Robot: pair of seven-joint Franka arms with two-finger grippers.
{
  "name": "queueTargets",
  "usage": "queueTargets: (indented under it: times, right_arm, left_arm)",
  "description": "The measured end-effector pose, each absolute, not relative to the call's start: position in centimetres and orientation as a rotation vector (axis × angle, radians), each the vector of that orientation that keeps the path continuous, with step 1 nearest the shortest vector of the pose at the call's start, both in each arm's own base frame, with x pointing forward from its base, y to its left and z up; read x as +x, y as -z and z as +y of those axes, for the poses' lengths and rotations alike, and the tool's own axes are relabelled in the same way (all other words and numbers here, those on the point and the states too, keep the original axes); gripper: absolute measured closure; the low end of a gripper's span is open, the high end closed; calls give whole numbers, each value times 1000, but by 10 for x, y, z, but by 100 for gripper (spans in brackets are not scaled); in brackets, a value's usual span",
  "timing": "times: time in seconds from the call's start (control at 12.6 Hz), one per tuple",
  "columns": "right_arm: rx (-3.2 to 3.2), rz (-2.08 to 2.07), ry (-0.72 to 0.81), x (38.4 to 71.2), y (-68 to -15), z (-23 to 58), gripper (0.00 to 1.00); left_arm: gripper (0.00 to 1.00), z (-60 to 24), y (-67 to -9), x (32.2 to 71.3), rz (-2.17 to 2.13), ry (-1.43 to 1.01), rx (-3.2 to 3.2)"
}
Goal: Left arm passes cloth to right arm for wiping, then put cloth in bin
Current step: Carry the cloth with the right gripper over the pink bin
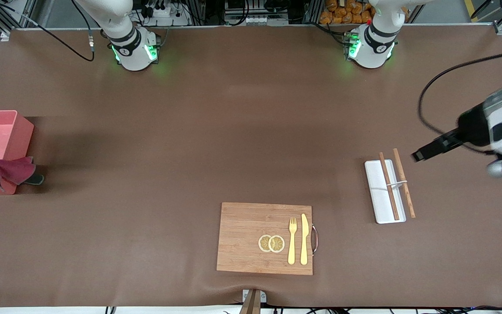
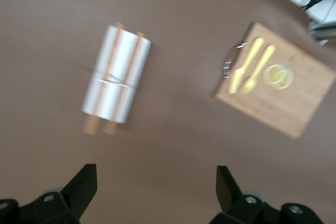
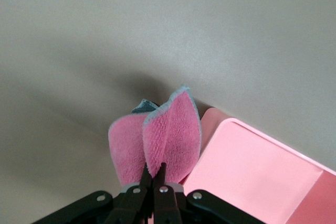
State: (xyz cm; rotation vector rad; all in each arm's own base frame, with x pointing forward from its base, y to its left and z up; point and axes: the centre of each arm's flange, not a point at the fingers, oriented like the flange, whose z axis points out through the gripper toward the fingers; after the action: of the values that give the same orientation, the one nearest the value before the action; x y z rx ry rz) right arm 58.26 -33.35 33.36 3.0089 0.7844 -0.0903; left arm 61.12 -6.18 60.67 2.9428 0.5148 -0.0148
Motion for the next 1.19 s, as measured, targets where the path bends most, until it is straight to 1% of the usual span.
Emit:
queueTargets:
  times: [0.16,0.32,0.56,0.79,0.95,1.03,1.19]
  right_arm:
    - [3021,835,117,589,-318,-315,98]
    - [3039,907,155,602,-303,-272,98]
    - [3117,988,131,637,-302,-155,98]
    - [3249,975,61,657,-305,-26,98]
    - [3288,929,23,663,-317,59,98]
    - [3287,907,-4,665,-331,98,98]
    - [3281,899,-110,668,-377,150,98]
  left_arm:
    - [0,-37,-620,597,389,-10,3002]
    - [0,-36,-622,587,372,-8,3025]
    - [0,-38,-622,578,364,-6,3049]
    - [0,-37,-620,576,369,1,3051]
    - [0,-36,-620,576,371,0,3051]
    - [0,-36,-620,576,370,-1,3051]
    - [0,-36,-622,575,370,-6,3050]
